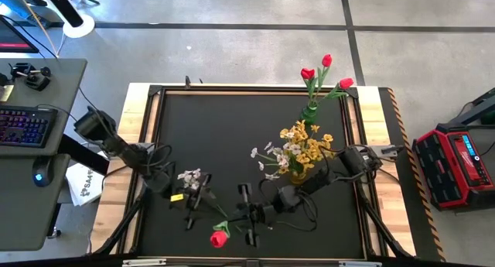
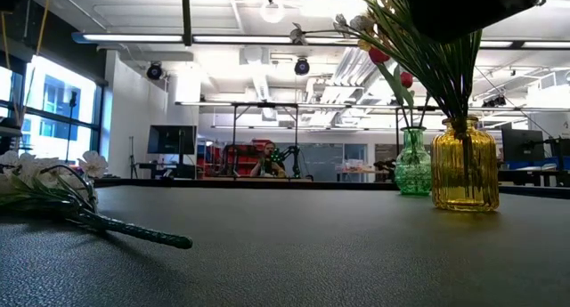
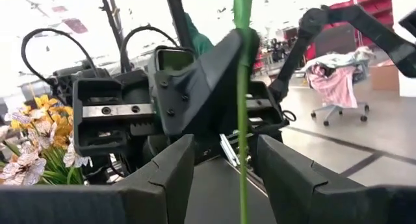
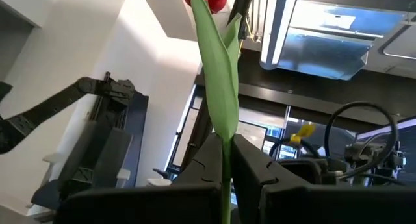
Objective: Sort flowers into vase by color
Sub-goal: Put the red flower into the green vase
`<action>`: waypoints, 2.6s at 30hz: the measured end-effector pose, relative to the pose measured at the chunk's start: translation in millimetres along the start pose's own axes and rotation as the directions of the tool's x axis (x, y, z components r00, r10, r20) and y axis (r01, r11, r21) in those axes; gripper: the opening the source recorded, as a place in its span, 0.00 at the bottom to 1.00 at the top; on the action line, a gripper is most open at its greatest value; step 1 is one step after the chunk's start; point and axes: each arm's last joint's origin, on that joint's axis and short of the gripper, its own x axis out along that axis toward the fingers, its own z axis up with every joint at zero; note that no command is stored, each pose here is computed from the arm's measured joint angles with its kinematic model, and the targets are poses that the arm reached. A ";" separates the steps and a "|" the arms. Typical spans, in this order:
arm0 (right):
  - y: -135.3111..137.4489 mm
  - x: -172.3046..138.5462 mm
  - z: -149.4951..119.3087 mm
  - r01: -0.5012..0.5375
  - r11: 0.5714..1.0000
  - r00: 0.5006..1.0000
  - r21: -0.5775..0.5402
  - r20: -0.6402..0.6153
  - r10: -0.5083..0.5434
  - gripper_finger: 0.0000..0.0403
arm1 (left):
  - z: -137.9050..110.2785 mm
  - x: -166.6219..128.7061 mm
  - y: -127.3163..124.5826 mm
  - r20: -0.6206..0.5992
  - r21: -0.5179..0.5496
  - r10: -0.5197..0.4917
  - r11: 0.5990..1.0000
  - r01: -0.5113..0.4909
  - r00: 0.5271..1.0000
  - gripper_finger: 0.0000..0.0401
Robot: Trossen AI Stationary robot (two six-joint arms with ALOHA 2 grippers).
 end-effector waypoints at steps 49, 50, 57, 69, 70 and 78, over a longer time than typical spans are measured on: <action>82.0 15.0 38.8 0.438 0.769 0.574 -0.465 -0.514 -0.637 0.50 | -24.1 32.6 -21.1 -0.196 0.086 0.144 0.988 -0.130 0.970 0.00; 82.6 19.3 40.4 0.437 0.764 0.557 -0.474 -0.525 -0.644 0.50 | -24.2 32.6 -20.8 -0.198 0.087 0.152 0.987 -0.137 0.968 0.00; 79.9 45.0 42.1 0.406 0.794 0.502 -0.452 -0.615 -0.608 0.42 | -24.6 32.3 -19.9 -0.209 0.095 0.186 0.981 -0.169 0.960 0.00; 75.8 60.1 65.0 0.486 0.792 0.392 -0.368 -0.718 -0.575 0.04 | -26.6 31.8 -19.9 -0.231 0.103 0.204 0.977 -0.185 0.951 0.00; 75.2 59.7 66.3 0.490 0.790 0.382 -0.367 -0.724 -0.574 0.02 | -26.5 31.7 -20.3 -0.232 0.103 0.203 0.978 -0.184 0.951 0.01; 65.3 67.4 95.9 0.512 0.789 0.328 -0.340 -0.771 -0.546 0.01 | -13.9 18.8 -22.8 -0.336 0.232 0.258 0.955 -0.186 0.906 0.16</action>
